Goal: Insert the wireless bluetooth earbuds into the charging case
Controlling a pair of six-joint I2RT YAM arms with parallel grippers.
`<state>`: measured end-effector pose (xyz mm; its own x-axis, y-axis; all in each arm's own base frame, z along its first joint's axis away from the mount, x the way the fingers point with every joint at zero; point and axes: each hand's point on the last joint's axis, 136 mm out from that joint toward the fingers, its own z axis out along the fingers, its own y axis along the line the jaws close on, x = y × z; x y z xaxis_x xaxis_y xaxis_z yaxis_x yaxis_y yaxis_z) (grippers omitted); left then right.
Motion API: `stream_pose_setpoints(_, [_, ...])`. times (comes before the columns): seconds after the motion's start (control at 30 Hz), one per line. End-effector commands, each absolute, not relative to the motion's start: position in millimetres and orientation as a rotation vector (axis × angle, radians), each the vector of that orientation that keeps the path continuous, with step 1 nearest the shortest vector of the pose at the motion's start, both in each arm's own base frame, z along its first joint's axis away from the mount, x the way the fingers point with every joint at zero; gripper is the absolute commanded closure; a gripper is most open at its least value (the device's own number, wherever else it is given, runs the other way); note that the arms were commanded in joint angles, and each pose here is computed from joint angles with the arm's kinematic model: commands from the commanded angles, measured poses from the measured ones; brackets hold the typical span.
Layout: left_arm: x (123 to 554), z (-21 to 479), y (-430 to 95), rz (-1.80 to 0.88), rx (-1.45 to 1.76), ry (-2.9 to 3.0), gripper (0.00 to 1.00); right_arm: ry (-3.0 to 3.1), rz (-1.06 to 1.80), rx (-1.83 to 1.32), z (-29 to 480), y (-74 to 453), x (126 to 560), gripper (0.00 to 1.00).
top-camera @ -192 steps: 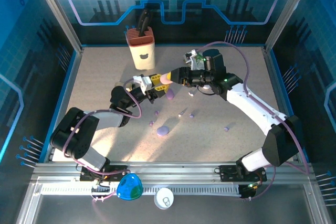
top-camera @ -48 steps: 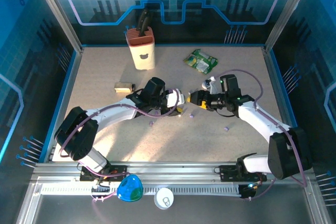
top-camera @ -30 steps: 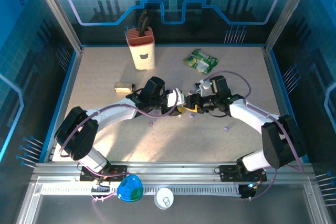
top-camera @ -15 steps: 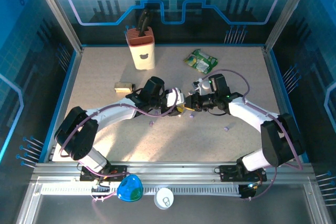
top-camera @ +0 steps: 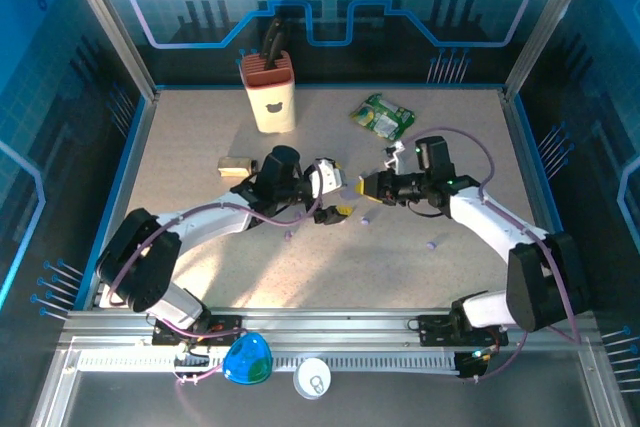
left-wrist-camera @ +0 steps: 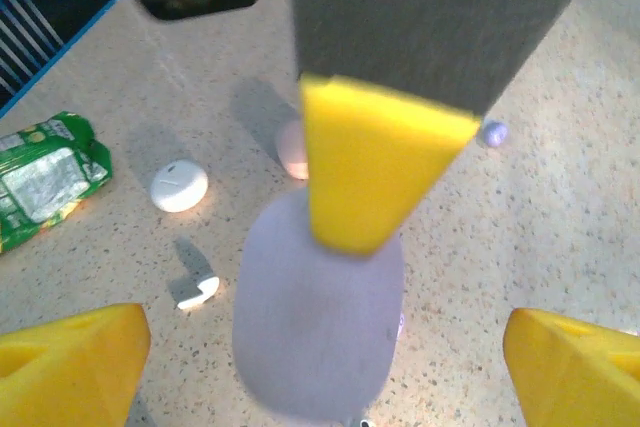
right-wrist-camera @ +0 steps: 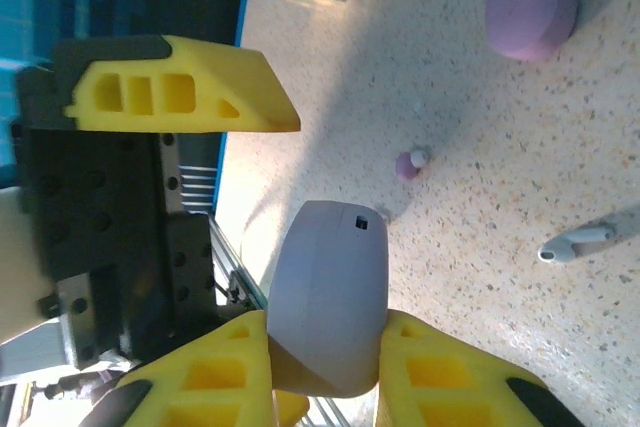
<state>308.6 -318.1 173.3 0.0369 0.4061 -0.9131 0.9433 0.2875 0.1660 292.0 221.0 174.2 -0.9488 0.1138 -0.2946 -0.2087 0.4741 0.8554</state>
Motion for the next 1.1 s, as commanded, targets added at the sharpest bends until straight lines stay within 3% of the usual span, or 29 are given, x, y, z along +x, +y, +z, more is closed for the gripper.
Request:
stream_pose_setpoints(0.0, [307.3,218.3,-318.7,-0.757,1.171,1.384,0.01,2.325,1.587,-0.080,198.0,216.4,286.1,0.84])
stream_pose_setpoints(0.57, [290.5,301.9,-319.1,-0.944,1.031,1.087,0.01,1.973,1.943,0.049,286.7,206.2,274.0,0.86])
stream_pose_setpoints(0.73, [286.3,308.7,-321.2,-0.967,1.042,1.039,0.01,1.900,2.011,0.081,303.3,204.4,272.4,0.87])
stream_pose_setpoints(1.07, [288.7,306.0,-327.2,-1.019,1.041,1.006,0.11,1.825,2.067,0.078,324.5,203.0,266.4,0.87])
